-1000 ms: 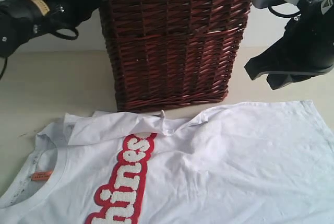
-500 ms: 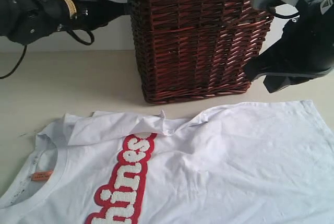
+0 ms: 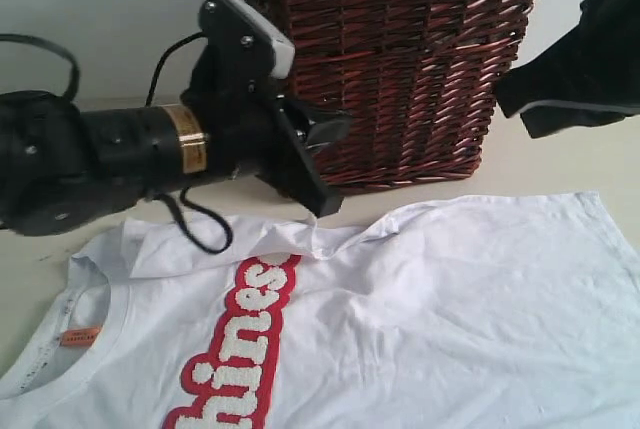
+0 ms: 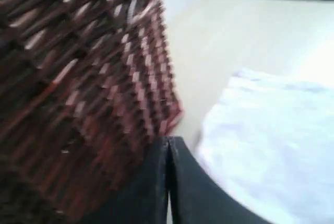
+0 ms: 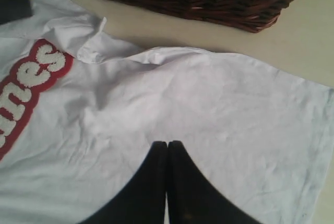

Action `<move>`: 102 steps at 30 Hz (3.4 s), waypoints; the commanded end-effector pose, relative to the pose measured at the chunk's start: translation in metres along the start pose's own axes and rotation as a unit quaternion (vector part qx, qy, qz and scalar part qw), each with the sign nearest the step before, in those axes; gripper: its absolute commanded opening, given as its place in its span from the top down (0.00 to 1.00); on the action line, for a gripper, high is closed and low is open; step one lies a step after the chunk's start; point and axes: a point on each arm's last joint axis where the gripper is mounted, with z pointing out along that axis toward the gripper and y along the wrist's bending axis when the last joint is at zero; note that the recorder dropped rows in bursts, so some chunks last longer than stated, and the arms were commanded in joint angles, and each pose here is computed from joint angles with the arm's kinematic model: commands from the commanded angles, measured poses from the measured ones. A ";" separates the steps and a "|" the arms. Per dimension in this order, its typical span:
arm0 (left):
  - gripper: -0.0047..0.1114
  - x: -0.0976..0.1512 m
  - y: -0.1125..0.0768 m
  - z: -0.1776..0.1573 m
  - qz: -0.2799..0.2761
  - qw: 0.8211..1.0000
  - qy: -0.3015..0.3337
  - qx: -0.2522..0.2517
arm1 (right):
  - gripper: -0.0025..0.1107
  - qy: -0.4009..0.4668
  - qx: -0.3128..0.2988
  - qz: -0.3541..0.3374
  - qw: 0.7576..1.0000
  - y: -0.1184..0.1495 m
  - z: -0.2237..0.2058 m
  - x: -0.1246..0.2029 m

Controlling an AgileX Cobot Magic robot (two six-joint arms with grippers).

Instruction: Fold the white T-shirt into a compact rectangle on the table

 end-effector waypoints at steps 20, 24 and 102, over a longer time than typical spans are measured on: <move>0.96 -0.022 0.137 0.026 -0.092 0.965 0.143 -0.197 | 0.98 -0.016 -0.009 -0.003 1.000 0.002 -0.009 0.001; 0.96 -0.050 0.096 -0.004 -0.051 0.976 0.129 -0.165 | 0.98 -0.011 -0.009 -0.007 1.000 0.002 -0.009 0.002; 0.80 0.063 0.128 -0.024 -0.131 0.941 0.163 -0.267 | 0.98 -0.005 -0.027 -0.015 1.000 0.005 -0.001 0.006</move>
